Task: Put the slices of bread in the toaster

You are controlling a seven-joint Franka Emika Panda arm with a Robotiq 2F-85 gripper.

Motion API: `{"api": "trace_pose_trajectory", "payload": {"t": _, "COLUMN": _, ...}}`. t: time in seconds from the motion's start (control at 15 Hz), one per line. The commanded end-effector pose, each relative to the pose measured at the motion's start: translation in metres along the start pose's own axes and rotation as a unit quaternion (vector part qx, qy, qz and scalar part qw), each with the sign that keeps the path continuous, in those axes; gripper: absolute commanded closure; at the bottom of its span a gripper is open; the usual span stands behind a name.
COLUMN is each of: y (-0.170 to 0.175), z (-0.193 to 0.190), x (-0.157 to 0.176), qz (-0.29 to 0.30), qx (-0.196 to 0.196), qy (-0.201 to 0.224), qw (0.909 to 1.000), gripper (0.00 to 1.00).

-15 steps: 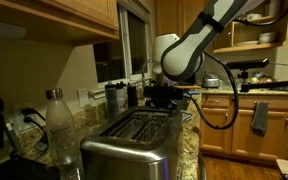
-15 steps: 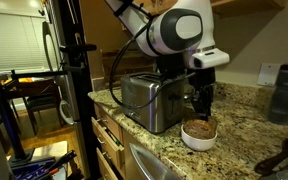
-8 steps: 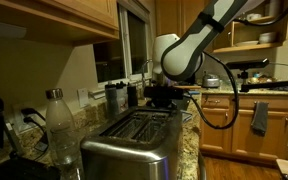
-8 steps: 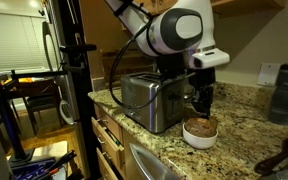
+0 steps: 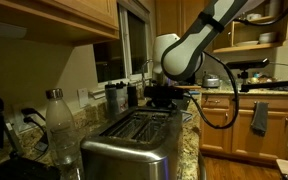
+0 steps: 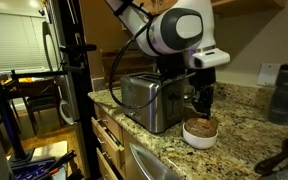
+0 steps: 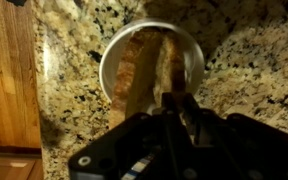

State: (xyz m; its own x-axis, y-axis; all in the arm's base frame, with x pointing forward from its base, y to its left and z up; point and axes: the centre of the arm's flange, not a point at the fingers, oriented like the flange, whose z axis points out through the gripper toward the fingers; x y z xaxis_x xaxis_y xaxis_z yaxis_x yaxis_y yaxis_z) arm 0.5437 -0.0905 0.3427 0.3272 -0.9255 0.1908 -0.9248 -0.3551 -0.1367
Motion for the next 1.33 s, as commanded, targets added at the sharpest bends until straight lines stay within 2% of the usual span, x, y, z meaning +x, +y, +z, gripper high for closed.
{"api": "trace_pose_trajectory", "payload": {"t": 0.0, "y": 0.008, "z": -0.013, "x": -0.003, "qz": 0.001, "qx": -0.006, "qy": 0.003, "qw": 1.0, "gripper": 0.9}}
{"api": "trace_pose_trajectory", "payload": {"t": 0.93, "y": 0.012, "z": -0.06, "x": -0.007, "qz": -0.009, "qx": 0.018, "qy": 0.031, "qw": 0.9993, "gripper": 0.91}}
{"api": "trace_pose_trajectory", "payload": {"t": 1.27, "y": 0.017, "z": -0.093, "x": -0.018, "qz": -0.011, "qx": 0.041, "qy": 0.043, "qw": 0.9982, "gripper": 0.9}}
